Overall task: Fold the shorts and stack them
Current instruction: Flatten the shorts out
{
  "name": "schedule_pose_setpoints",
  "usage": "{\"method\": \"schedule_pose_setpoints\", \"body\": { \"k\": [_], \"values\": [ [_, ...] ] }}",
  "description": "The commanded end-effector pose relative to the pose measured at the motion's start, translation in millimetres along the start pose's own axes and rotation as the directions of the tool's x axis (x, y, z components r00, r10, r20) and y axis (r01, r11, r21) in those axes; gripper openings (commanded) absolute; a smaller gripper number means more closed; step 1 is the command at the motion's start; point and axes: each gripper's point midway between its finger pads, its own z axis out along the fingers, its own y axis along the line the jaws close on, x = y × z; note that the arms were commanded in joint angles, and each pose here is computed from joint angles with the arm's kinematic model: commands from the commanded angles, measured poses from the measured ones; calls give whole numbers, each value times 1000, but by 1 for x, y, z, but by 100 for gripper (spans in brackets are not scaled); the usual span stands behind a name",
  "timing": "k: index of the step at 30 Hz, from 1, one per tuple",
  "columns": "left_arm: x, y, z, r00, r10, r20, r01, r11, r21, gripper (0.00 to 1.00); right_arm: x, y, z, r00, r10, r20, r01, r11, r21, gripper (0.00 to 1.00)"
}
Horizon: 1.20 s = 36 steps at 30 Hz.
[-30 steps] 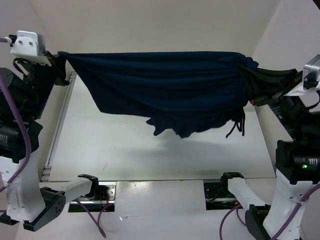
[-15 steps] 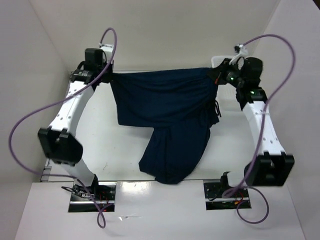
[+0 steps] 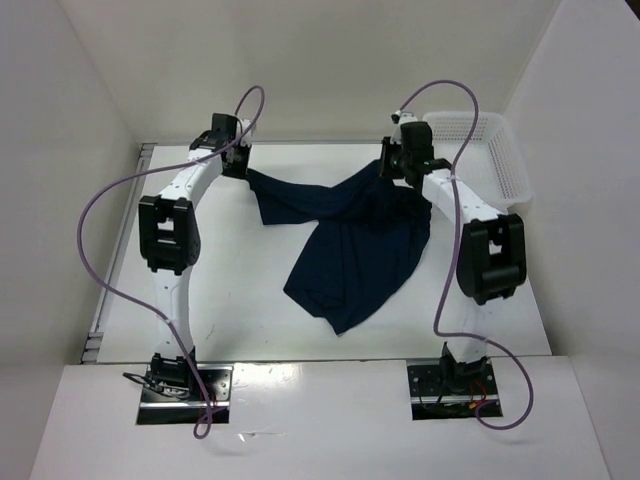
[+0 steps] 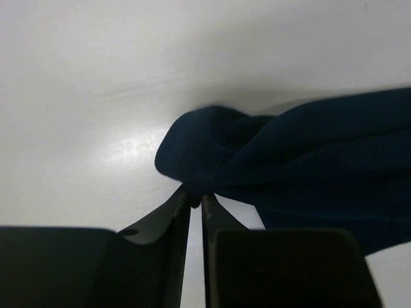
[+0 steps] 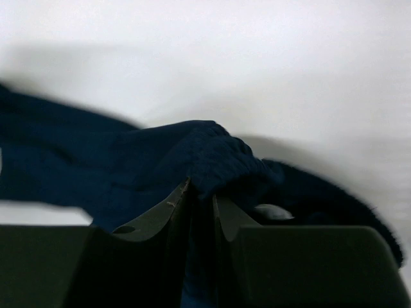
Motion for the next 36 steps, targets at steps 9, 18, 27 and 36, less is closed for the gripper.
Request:
{"method": "schedule_pose_setpoints", "body": {
  "k": [9, 18, 27, 36],
  "values": [
    [-96, 22, -17, 983, 5, 181, 8, 997, -73, 46, -135, -51, 34, 954, -120, 276, 11, 930, 368, 35],
    [29, -151, -112, 974, 224, 33, -226, 952, 206, 60, -117, -28, -32, 945, -250, 210, 187, 942, 278, 84],
    [178, -241, -122, 865, 494, -88, -440, 831, 340, 60, 67, -45, -77, 937, -318, -143, 338, 929, 148, 79],
    [199, -269, -84, 832, 549, -84, -497, 804, 328, 60, 115, -72, -79, 930, -280, -236, 329, 922, 203, 73]
  ]
}}
